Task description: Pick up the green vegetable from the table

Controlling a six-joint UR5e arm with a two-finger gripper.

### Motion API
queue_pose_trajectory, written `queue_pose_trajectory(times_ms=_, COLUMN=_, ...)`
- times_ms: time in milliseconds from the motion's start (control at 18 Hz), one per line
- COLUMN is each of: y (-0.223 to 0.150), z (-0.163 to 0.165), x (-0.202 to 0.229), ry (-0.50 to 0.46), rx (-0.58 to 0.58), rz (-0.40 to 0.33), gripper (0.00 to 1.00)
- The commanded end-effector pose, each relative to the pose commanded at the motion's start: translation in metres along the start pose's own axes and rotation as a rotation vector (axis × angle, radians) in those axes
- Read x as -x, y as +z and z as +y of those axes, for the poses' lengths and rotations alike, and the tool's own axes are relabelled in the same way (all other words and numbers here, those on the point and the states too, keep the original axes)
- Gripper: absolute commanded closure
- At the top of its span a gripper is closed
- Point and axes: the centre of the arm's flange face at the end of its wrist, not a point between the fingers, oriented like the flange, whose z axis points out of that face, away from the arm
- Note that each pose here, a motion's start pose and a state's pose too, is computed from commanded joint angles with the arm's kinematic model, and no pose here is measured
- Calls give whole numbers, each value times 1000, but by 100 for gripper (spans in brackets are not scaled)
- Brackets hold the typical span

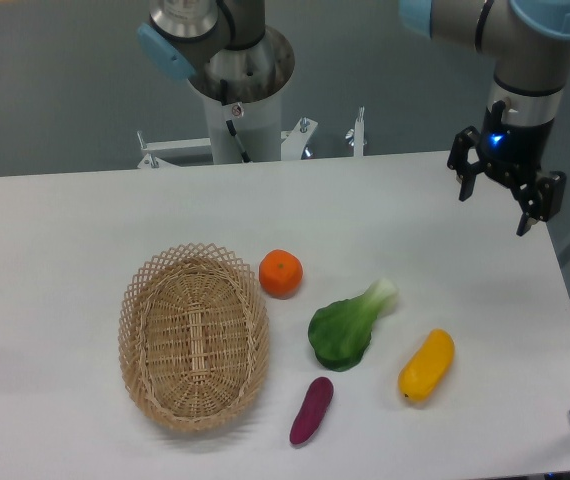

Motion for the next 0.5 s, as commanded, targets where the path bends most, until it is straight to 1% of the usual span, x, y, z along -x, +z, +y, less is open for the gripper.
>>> queue_pose_trajectory(times_ms=222, y=2, z=0, x=-1, ry=-1, rx=-2, rz=4, gripper=0)
queue_pose_trajectory(times_ms=389, y=4, z=-2, x=-4, ry=-13, rx=-46, rz=4, gripper=0)
queue_pose_trajectory(times_ms=500, y=9, z=-3, x=-6, ry=-27, rx=-55, rz=13, gripper=0)
